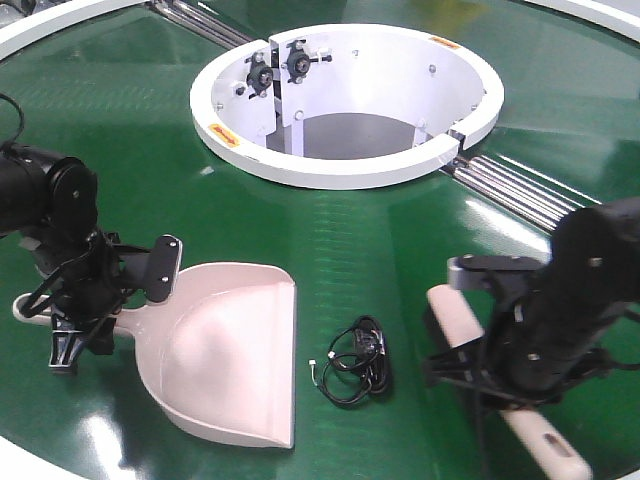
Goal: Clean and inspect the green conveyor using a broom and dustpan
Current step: 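Lift the brush with the right gripper toward the black cable, then sweep the black cable into the dustpan with the right-held brush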
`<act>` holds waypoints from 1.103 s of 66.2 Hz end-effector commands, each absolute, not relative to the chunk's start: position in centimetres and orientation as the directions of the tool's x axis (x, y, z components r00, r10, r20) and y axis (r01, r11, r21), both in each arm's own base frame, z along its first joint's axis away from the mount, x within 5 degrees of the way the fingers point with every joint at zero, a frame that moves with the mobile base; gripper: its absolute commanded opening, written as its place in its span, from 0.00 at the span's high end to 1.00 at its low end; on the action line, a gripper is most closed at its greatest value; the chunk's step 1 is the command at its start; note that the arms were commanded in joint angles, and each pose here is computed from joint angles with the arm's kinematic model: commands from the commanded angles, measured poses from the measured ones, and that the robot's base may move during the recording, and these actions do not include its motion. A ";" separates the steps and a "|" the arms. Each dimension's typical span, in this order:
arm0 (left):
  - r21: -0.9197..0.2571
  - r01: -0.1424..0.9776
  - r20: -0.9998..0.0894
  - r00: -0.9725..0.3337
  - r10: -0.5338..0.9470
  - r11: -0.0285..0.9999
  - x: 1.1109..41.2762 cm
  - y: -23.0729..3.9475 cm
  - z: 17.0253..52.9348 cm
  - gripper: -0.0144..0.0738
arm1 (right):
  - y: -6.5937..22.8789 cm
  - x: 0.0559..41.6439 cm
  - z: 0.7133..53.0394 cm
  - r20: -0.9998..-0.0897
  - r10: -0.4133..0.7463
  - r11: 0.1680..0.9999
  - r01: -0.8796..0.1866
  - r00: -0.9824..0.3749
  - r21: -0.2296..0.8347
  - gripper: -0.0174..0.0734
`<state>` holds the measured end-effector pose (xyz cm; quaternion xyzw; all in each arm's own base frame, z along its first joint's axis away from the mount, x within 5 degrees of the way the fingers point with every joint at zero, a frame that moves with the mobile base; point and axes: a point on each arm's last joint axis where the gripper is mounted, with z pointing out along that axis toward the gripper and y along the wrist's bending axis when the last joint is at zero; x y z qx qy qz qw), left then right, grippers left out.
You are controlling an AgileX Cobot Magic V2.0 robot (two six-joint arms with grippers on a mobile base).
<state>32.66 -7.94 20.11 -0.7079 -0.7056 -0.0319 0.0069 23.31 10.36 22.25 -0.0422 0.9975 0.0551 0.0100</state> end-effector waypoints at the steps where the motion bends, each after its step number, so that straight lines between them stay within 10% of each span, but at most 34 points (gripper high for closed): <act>1: 0.092 0.996 0.044 0.010 0.999 -0.014 32.5 -8.1 22.4 0.84 | 12.1 23.8 22.7 -0.045 -0.097 0.987 -0.102 -0.994 0.125 0.81; 30: 0.092 0.996 0.044 0.010 0.999 -0.014 32.5 -8.1 22.4 0.84 | 20.6 25.4 20.2 0.080 -0.211 0.921 -0.170 -0.974 0.350 0.81; 55: 0.092 0.996 0.044 0.010 0.999 -0.014 32.5 -8.1 22.4 0.84 | 29.2 28.4 23.2 -0.042 -0.331 0.743 -0.288 -0.943 0.604 0.81; 73: 0.092 0.996 0.043 0.010 0.999 -0.014 32.5 -8.1 22.4 0.84 | 29.6 30.2 25.3 -0.134 -0.330 0.728 -0.343 -0.934 0.594 0.81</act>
